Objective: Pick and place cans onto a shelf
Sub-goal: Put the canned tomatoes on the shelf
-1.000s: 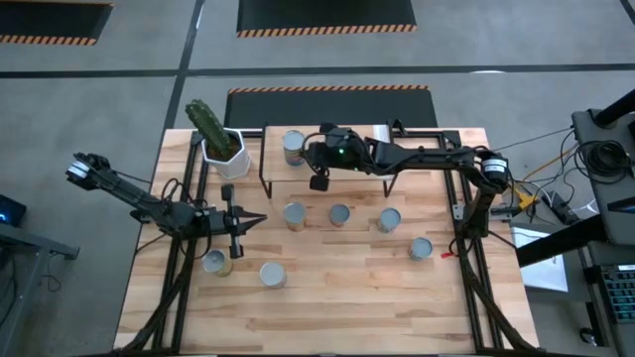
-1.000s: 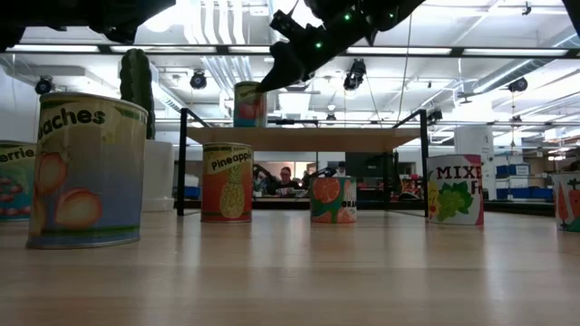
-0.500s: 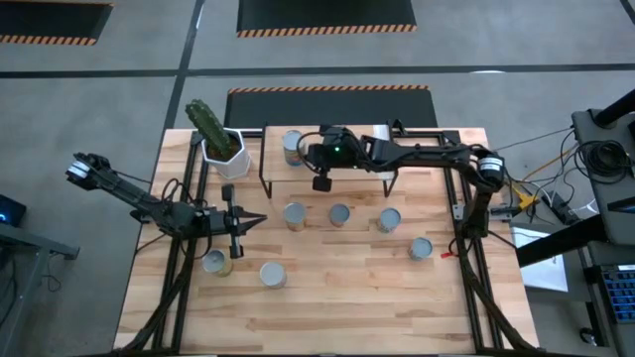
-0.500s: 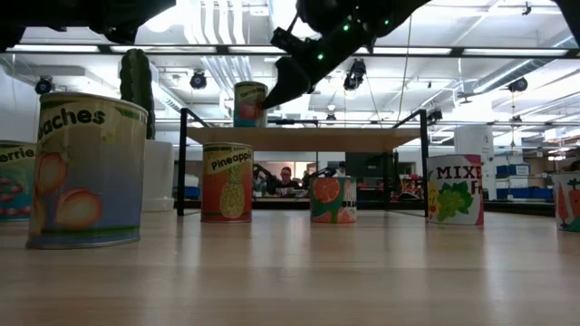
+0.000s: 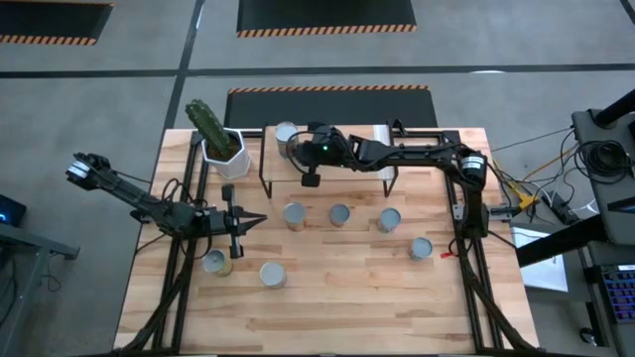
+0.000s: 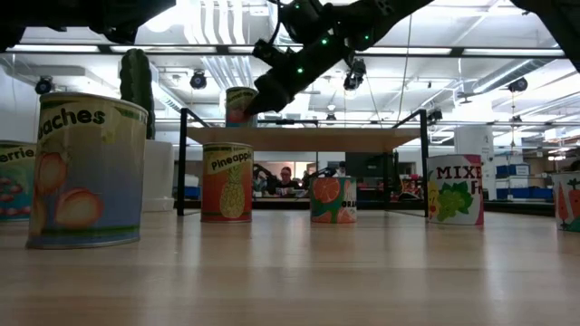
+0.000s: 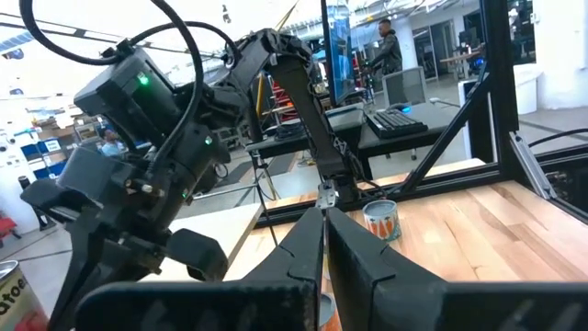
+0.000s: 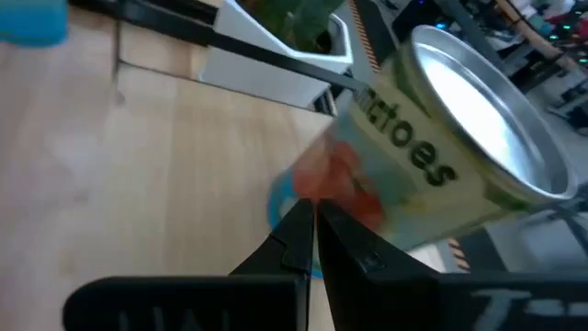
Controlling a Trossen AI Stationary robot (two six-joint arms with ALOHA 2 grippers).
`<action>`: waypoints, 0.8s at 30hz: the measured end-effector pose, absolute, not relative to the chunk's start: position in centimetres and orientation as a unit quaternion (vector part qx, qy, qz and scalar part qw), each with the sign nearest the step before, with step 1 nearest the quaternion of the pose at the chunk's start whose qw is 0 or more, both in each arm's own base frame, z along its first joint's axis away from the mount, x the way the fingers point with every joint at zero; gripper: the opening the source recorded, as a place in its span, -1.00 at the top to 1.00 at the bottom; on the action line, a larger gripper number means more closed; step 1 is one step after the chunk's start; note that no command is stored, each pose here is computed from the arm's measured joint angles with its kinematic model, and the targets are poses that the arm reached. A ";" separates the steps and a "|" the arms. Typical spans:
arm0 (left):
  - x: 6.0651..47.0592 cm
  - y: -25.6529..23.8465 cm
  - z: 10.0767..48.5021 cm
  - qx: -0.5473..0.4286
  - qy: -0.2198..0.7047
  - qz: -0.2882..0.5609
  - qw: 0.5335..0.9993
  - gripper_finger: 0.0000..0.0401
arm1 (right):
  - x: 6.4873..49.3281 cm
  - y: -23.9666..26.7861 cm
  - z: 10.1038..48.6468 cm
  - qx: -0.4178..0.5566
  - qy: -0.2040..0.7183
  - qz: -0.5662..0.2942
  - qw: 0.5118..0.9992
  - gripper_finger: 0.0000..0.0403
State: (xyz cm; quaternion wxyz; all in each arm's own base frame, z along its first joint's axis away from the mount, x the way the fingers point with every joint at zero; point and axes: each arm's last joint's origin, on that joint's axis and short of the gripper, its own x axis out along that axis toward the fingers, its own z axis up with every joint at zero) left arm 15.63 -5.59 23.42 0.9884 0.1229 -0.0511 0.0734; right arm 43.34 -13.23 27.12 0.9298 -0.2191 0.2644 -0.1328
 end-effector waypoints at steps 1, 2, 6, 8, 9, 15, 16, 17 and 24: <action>15.6 -5.6 23.4 0.123 -0.051 0.074 0.988 1.00 | 43.3 -13.4 27.2 -0.226 0.268 -0.138 0.926 0.96; 15.6 -5.6 23.4 0.123 -0.051 0.074 0.988 1.00 | 43.2 -13.5 27.2 -0.231 0.269 -0.140 0.925 0.96; 15.6 -5.6 23.4 0.123 -0.051 0.074 0.988 1.00 | 42.9 -14.7 27.6 -0.245 0.266 -0.147 0.921 0.96; 15.6 -5.6 23.4 0.123 -0.051 0.073 0.988 1.00 | 42.8 -15.3 27.6 -0.245 0.260 -0.149 0.922 0.96; 15.6 -5.6 23.4 0.123 -0.051 0.073 0.988 1.00 | 42.8 -15.6 27.6 -0.243 0.256 -0.146 0.924 0.96; 15.6 -5.6 23.5 0.125 -0.052 0.074 0.988 1.00 | 42.6 -16.5 27.9 -0.218 0.226 -0.123 0.942 0.96; 15.6 -5.6 23.5 0.126 -0.052 0.074 0.988 1.00 | 42.6 -16.6 28.0 -0.216 0.222 -0.124 0.942 0.96; 15.6 -5.6 23.5 0.127 -0.052 0.074 0.988 1.00 | 42.6 -16.6 28.0 -0.217 0.219 -0.125 0.943 0.96; 15.6 -5.6 23.5 0.130 -0.052 0.075 0.987 1.00 | 42.7 -16.7 28.3 -0.220 0.200 -0.123 0.947 0.96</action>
